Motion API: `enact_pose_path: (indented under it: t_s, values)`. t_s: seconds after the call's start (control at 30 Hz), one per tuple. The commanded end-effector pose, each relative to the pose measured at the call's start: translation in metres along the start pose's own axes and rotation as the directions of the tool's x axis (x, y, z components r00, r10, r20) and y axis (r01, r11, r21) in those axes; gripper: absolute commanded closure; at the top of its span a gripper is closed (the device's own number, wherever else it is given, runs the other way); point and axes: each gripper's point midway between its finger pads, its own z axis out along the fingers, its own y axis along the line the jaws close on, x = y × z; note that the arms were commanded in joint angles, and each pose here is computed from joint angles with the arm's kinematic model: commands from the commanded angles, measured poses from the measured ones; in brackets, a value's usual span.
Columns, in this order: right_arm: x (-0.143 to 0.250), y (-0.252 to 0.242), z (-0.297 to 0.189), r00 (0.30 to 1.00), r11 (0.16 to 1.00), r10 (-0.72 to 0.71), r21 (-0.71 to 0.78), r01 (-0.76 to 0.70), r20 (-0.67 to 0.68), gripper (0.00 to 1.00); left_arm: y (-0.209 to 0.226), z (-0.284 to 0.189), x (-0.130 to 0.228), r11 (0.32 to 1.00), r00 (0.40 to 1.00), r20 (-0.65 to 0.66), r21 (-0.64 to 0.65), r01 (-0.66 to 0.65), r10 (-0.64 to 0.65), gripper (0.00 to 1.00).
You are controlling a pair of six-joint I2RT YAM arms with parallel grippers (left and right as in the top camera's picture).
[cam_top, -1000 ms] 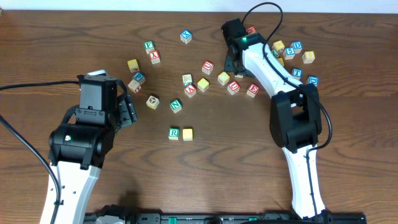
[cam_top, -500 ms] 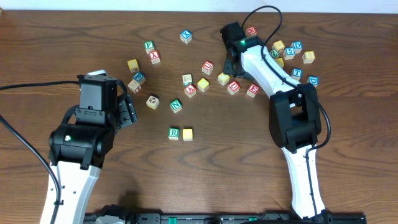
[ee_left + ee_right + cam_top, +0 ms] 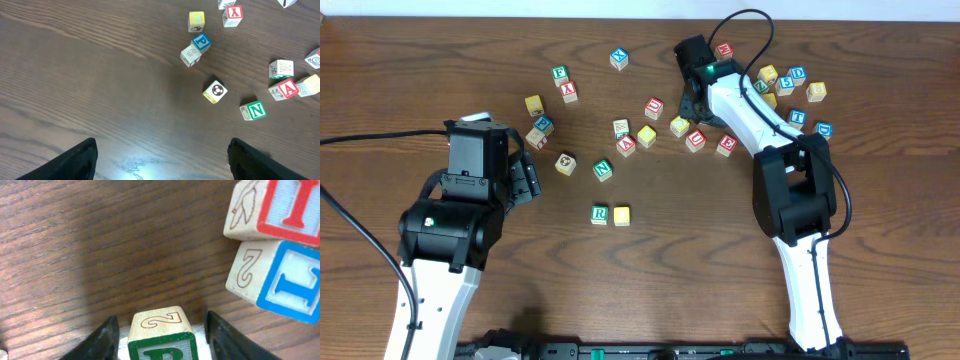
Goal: Spell out ROBOT
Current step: 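Lower the right gripper and close it on the green B block, then carry the B block toward the right of the O block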
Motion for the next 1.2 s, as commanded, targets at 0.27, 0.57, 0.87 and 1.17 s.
enact_pose_path:
  t_s: [0.27, 0.57, 0.87, 1.17]
  values:
    - [0.005, -0.003, 0.007, 1.000, 0.999, -0.022, 0.026, 0.022, -0.004, 0.82, 0.004, -0.006, -0.008, 1.000, 1.000, 0.028, -0.014, -0.007, 0.008, 0.18]
    - [0.001, -0.003, -0.003, 0.999, 0.999, -0.046, 0.018, 0.046, 0.005, 0.87, 0.004, -0.006, -0.009, 1.000, 1.000, 0.028, -0.014, -0.007, 0.008, 0.18]
    - [-0.025, -0.001, -0.060, 0.994, 0.998, -0.054, -0.040, 0.058, 0.093, 0.85, 0.004, -0.006, -0.008, 1.000, 1.000, 0.028, -0.014, -0.007, 0.008, 0.18]
    - [-0.018, 0.005, -0.139, 0.991, 0.985, -0.088, -0.142, 0.102, 0.101, 0.88, 0.004, -0.006, -0.008, 1.000, 1.000, 0.028, -0.014, -0.007, 0.008, 0.18]
